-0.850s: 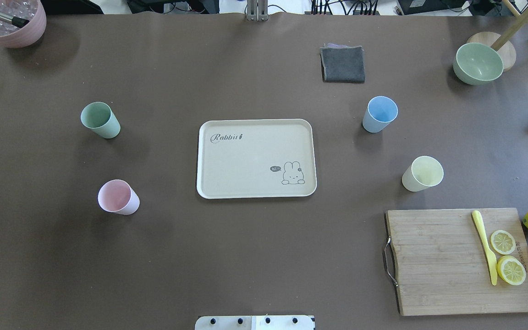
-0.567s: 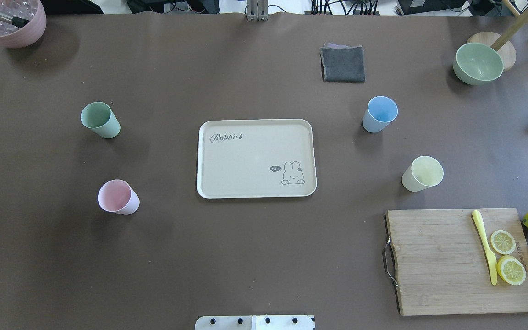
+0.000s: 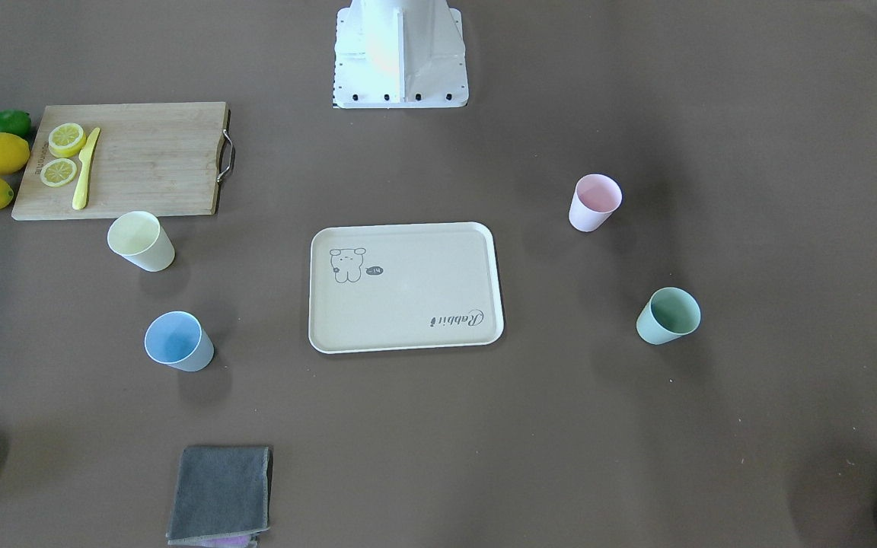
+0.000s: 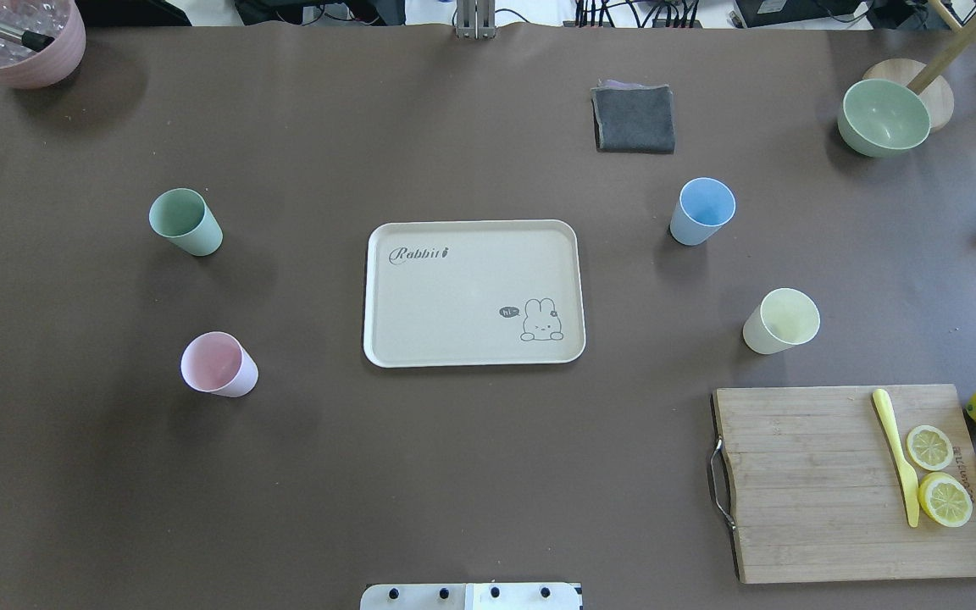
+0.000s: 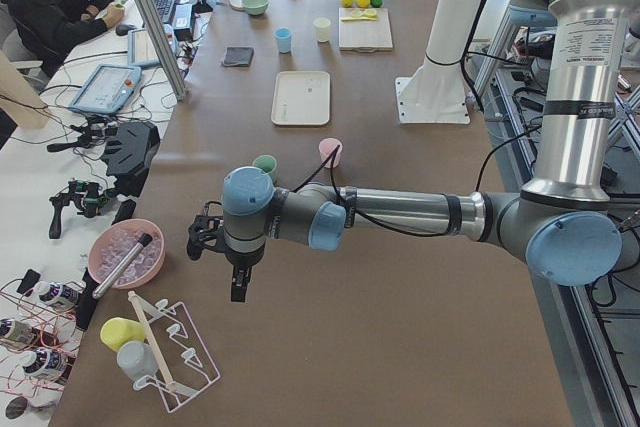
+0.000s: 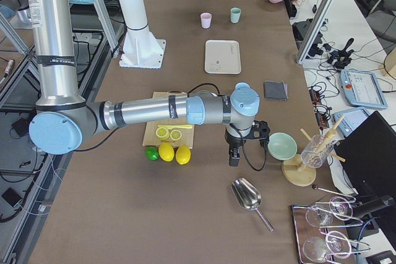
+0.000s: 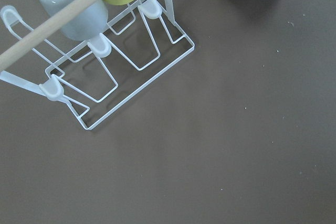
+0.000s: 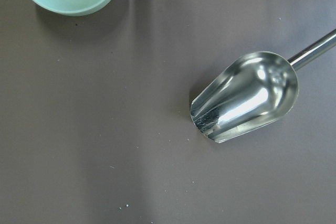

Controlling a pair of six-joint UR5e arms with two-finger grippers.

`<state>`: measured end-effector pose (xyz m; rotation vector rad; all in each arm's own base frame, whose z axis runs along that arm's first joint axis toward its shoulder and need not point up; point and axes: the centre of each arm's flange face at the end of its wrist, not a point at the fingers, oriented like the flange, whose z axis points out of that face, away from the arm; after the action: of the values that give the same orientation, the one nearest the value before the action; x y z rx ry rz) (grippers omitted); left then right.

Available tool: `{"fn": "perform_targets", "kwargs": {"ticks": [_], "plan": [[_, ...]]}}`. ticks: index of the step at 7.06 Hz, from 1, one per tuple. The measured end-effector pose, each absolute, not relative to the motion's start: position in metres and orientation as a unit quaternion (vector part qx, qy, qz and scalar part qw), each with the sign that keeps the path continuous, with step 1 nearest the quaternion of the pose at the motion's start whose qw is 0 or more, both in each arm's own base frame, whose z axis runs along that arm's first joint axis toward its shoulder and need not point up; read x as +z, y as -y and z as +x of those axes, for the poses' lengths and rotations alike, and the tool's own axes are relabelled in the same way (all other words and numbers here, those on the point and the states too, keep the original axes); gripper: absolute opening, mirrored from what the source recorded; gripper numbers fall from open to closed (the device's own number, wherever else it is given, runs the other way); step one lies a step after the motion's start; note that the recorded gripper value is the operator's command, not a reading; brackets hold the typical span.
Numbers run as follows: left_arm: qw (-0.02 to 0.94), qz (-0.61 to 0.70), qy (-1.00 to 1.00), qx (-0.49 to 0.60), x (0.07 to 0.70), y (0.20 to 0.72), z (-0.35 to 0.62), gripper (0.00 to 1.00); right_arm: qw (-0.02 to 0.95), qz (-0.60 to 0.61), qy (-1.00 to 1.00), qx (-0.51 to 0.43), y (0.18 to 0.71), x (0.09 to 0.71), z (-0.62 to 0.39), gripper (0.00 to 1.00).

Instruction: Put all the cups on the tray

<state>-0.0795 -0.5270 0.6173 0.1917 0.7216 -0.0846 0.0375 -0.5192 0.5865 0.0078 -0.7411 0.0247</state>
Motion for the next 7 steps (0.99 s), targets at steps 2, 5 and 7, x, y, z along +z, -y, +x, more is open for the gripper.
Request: {"fn": "perform_targets", "kwargs": {"ticks": [2, 5, 7], "plan": [[0.93, 0.092, -0.352, -0.042, 0.619, 0.526, -0.079, 0.98, 0.93, 0.001, 0.367, 0.012, 0.52, 0.589, 0.036, 1.0], [0.931, 0.092, -0.351, -0.041, 0.618, 0.528, -0.079, 0.98, 0.928, -0.01, 0.371, 0.014, 0.518, 0.599, 0.035, 1.0], [0.931, 0.091, -0.351, -0.041, 0.619, 0.527, -0.078, 0.98, 0.928, -0.013, 0.372, 0.015, 0.517, 0.602, 0.035, 1.0]]}}
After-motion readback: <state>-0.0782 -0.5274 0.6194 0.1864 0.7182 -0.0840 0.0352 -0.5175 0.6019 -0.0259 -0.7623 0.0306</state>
